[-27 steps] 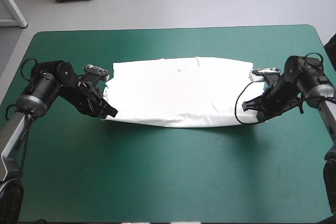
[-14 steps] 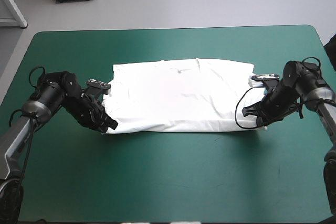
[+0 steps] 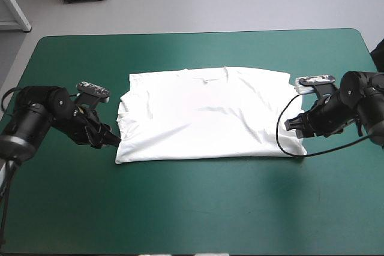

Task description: Fold the cloth

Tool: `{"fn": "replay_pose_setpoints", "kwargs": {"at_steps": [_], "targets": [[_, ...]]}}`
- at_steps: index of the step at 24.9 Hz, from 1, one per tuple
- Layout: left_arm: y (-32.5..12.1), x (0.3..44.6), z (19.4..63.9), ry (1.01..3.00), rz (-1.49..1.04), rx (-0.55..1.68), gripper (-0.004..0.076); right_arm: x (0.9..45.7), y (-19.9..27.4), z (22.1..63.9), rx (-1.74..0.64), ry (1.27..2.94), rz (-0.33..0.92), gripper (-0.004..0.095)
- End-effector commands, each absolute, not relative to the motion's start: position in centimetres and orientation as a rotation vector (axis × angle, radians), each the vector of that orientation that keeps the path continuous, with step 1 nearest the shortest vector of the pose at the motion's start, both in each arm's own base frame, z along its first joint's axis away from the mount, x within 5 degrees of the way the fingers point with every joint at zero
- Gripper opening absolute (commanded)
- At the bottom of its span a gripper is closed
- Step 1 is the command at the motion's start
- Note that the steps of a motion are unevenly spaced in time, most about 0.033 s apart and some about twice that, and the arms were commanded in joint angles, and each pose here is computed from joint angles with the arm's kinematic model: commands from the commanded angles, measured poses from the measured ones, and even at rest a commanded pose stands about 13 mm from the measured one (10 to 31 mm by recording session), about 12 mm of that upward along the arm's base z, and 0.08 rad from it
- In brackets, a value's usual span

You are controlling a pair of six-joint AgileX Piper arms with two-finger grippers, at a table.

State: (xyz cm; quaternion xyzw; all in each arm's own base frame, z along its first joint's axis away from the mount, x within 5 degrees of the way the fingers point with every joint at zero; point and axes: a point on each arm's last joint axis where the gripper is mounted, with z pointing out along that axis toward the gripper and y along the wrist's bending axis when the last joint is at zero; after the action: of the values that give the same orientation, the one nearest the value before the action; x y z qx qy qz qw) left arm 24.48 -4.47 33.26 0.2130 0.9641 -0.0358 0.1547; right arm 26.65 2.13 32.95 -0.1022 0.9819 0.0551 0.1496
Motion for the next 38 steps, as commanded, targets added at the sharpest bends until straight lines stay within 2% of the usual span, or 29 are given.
{"fn": "replay_pose_setpoints", "kwargs": {"at_steps": [1,6,14,27,38], "targets": [[-4.3,22.9,38.4,2.546,-0.084,0.552,0.0362,24.7,1.3,36.5,-0.236,2.695,0.056,0.0491],[-4.9,22.7,43.3,2.32,-0.155,0.504,0.0362,24.9,0.4,37.1,-0.188,2.63,-0.073,0.0491],[-5.7,21.9,48.6,2.075,-0.258,0.523,0.0362,28.9,0.5,35.5,-0.138,2.585,-0.064,0.0492],[-5.7,21.7,48.7,2.093,-0.261,0.535,0.0362,37.0,0.7,31.3,-0.145,2.68,-0.062,0.0492],[-5.7,21.4,48.3,2.132,-0.268,0.554,0.0362,39.6,1.0,25.6,-0.146,2.833,-0.019,0.0486]]}}
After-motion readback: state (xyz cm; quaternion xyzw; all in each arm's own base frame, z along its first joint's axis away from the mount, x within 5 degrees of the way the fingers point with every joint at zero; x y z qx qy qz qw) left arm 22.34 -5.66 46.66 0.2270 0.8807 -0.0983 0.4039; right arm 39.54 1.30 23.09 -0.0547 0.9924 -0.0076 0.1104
